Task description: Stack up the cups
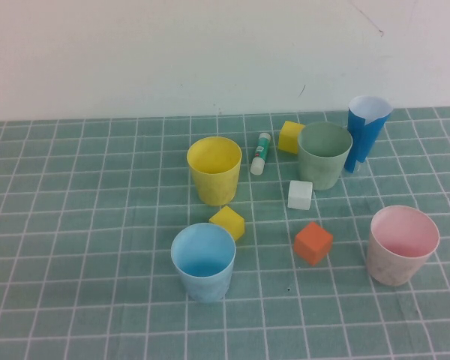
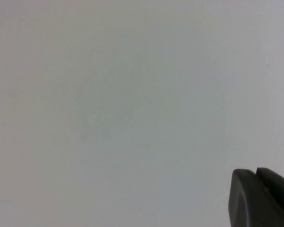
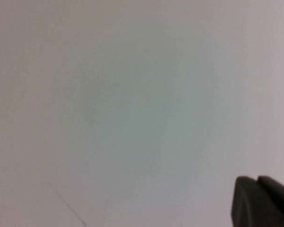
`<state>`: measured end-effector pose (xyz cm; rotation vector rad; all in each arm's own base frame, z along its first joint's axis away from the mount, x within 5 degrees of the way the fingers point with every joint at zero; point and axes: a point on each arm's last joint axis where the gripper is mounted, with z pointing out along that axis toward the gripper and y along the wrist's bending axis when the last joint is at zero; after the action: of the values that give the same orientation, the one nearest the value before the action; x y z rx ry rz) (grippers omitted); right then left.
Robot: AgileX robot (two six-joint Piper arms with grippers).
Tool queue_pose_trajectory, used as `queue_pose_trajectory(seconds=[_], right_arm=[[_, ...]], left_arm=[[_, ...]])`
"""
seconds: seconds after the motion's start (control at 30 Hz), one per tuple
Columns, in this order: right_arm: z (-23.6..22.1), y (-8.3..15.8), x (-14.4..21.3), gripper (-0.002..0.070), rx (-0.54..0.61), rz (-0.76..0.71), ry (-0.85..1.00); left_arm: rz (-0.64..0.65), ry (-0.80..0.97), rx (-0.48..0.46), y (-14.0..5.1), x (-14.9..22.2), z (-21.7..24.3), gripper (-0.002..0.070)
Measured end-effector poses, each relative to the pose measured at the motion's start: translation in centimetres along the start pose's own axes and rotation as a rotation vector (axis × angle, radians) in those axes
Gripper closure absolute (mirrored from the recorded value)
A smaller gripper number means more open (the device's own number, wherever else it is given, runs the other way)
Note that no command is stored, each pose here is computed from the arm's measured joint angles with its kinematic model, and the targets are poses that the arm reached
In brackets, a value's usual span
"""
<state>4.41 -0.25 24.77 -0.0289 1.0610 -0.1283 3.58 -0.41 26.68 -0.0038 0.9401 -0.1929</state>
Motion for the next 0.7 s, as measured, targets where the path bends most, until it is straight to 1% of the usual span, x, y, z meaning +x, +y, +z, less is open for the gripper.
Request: queue_pose_trajectory(seconds=[0.1,0.17,0.23,0.37,0.5,0.63,0.7], right_arm=[[0.6,-0.1,-1.4,0.0678,-0.016,-0.078,0.062],[0.8,-0.1,-2.4,0.0678,-0.034,-0.151,0.11],[1.1,-0.3,-4.1,0.0678,-0.049,-0.247,0.142],[1.7,-0.5,-5.7,0.0678,-0.082,-0.307,0.289],[2.5,-0.5,-4.9,0.0678,-0.141,-0.317,0.549],[2.7,-0.4,-3.2,0.0678,-0.202,-0.308,0.799],[2.4,-0.3,-2.5,0.0678,-0.227,-0.292,0.885]], left_arm=[[0.027,0.109,-0.005,-0.3,-2.2,1.1,0.0677],[0.024,0.181,-0.021,-0.4,-3.6,2.0,0.0677],[0.02,0.272,-0.04,-0.4,-5.0,3.2,0.0677],[0.021,0.448,-0.073,-0.5,-6.6,5.9,0.0677],[-0.018,0.644,-0.103,-0.5,-6.5,8.8,0.0677],[-0.097,0.9,-0.125,-0.6,-4.8,11.7,0.0677],[-0.144,1.016,-0.114,-0.9,-3.6,13.1,0.0677]])
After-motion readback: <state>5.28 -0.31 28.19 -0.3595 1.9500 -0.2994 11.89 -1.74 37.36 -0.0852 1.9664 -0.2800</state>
